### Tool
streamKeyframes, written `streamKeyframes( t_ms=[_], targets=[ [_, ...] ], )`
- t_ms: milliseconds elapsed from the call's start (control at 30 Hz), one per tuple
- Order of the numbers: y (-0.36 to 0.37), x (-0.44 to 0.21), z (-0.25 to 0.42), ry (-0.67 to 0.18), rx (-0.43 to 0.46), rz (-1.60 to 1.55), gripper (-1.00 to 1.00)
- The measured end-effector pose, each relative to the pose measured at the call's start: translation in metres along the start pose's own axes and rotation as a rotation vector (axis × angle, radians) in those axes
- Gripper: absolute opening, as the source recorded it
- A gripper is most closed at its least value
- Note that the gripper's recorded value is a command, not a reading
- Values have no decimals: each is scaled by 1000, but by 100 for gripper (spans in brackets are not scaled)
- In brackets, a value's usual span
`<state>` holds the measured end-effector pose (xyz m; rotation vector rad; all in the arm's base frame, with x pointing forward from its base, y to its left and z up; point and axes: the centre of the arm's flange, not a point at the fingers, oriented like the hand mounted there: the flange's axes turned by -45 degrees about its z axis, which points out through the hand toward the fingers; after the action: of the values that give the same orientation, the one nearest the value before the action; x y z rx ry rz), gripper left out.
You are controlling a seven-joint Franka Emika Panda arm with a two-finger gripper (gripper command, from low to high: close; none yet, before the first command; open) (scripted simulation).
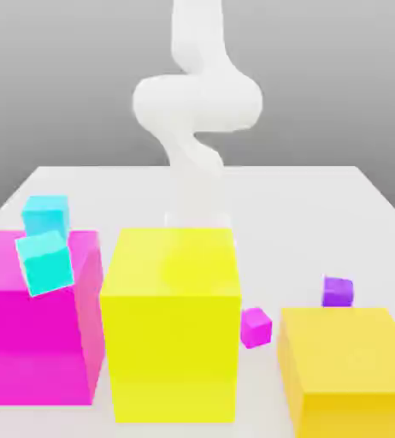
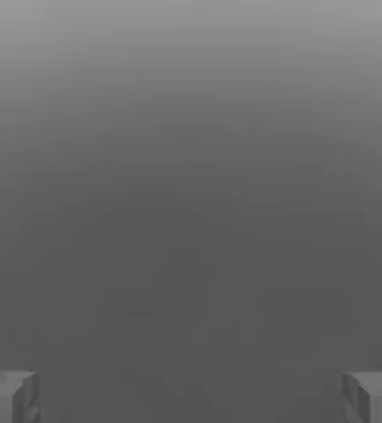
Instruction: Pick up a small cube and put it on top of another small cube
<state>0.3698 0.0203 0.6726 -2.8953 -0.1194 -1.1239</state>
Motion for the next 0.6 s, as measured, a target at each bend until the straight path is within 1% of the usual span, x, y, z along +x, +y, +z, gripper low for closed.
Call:
streamKeyframes(
  t_ms=[167, 300, 467, 600],
  targets=[
    [-50, -29, 85, -120, 113, -159, 0],
    [-95, -66, 141, -210, 192, -293, 0],
    [-153, -129, 196, -319, 277, -471, 0],
    [-194, -190, 228, -401, 334, -623, 0]
  ],
)
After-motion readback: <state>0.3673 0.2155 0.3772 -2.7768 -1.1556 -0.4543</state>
